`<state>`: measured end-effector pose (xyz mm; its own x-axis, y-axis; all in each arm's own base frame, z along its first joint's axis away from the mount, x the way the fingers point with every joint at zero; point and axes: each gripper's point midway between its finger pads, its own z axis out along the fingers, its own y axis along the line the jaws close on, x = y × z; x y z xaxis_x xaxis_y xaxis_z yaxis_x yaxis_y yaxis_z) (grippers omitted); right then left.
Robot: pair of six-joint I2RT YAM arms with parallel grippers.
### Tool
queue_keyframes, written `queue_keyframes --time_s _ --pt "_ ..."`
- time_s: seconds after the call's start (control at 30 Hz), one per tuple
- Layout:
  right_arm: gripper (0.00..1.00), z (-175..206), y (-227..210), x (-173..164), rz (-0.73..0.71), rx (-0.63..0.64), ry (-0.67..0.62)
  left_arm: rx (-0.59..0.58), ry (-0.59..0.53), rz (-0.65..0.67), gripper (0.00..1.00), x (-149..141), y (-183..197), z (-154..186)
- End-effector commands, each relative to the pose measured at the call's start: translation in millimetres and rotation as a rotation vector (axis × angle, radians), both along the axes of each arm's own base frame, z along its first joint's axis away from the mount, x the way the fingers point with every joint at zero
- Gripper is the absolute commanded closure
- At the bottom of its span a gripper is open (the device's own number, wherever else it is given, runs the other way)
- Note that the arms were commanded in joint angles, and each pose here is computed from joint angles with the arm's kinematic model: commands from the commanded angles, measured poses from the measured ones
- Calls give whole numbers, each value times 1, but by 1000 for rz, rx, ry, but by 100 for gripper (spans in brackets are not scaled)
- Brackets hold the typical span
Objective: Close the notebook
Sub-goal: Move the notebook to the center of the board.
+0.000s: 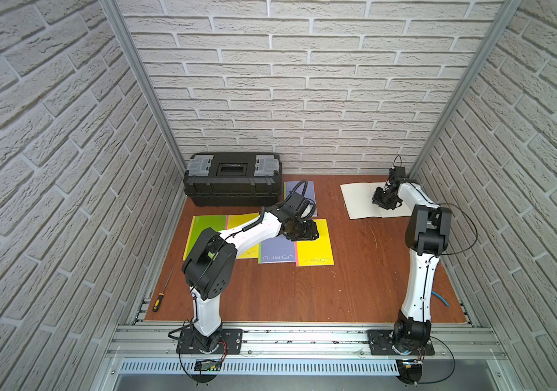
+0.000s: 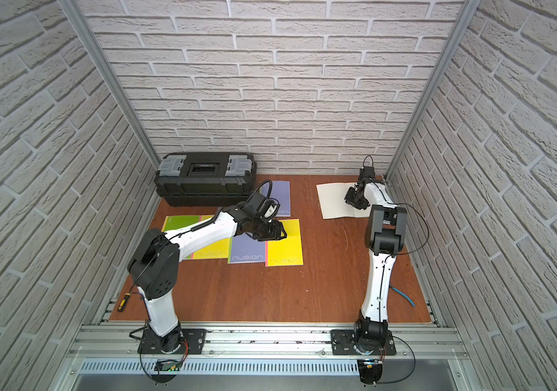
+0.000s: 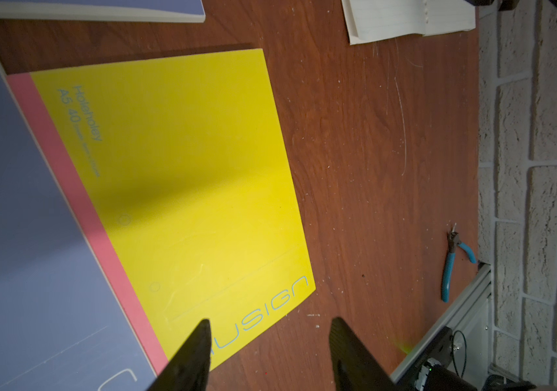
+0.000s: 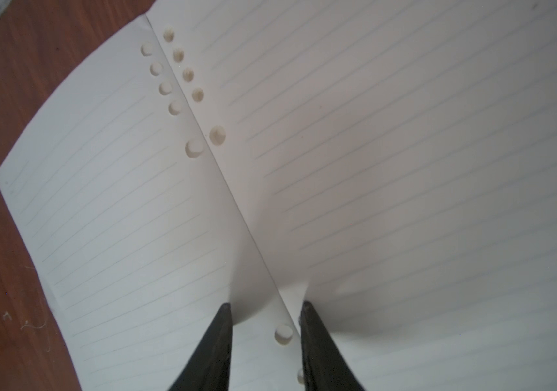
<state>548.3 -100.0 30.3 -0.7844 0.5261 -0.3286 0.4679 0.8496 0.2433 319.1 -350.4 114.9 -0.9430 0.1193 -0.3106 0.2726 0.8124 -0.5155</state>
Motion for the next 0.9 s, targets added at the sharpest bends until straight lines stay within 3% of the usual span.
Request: queue_keyframes --time_s 0.0,0.87 --pt "66 -16 4 -11 7 31 49 5 -14 -5 43 -5 3 4" --pt "68 -15 57 -91 -56 178 59 -29 -22 -26 43 -8 -6 8"
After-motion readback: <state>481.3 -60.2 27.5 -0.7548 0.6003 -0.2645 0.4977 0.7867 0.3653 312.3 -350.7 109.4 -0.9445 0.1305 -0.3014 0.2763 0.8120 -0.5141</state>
